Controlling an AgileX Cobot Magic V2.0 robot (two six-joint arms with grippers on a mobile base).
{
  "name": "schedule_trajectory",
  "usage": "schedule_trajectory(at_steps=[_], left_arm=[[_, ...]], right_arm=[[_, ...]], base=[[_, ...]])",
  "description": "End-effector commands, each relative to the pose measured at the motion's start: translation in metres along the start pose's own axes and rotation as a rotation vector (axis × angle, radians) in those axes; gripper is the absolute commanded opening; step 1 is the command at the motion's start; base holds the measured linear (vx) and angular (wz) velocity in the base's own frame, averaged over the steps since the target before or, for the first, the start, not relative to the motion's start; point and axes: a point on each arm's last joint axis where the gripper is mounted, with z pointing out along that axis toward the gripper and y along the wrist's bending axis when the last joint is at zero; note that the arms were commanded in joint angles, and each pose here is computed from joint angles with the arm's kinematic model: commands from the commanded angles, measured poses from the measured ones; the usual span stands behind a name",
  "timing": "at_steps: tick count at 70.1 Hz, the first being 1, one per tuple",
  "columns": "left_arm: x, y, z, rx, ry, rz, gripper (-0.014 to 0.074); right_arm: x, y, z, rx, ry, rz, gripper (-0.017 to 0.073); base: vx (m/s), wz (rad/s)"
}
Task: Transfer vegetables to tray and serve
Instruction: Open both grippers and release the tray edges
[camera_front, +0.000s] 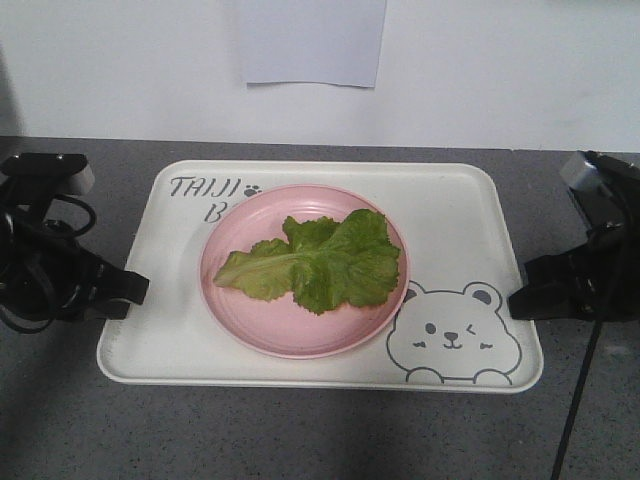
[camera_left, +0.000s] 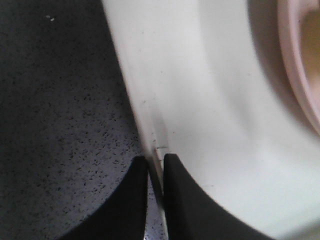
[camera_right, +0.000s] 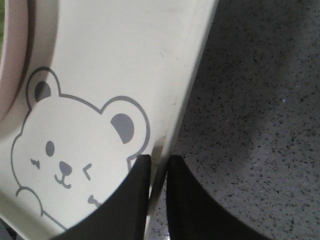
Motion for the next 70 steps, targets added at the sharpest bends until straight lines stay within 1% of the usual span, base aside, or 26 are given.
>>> schedule_trajectory(at_steps=[1,11,28,36,55,62,70], left_arm=[[-0.015,-0.009,-0.003,0.051,-0.106,-0.001,-0.0007],[-0.019,-0.005,0.013,0.04,-0.074,-0.01,-0.0007],[-0.024,0.002,0.039,0.026,-0.034,-0.027,-0.0007],[-0.025,0.004,0.051,0.02,-0.007,-0.034,-0.0006],[-0.026,0.011,0.078,0.009,0.048,-0.052,-0.0006],[-0.026,0.011,0.082,0.008,0.063,-0.055,-0.0001],[-0.026,0.012,0.082,0.008,0.064,-0.055,0.0026]], right_arm=[[-0.008,0.012,-0.001,-0.107,-0.033,-0.012,-0.0003],[-0.012,-0.001,0.013,-0.087,-0.007,-0.002,-0.0003],[-0.017,-0.019,0.036,-0.072,0.036,0.036,-0.0003],[-0.018,-0.026,0.043,-0.058,0.043,0.041,-0.0003],[-0.015,-0.039,0.059,-0.026,0.109,0.045,0.0003],[-0.015,-0.041,0.061,-0.024,0.119,0.047,0.0023],[-0.014,-0.042,0.061,-0.017,0.123,0.041,0.0078]], base=[[0.0,0.0],[0.0,0.0],[0.0,0.0],[0.0,0.0],[0.0,0.0],[0.0,0.0],[0.0,0.0]])
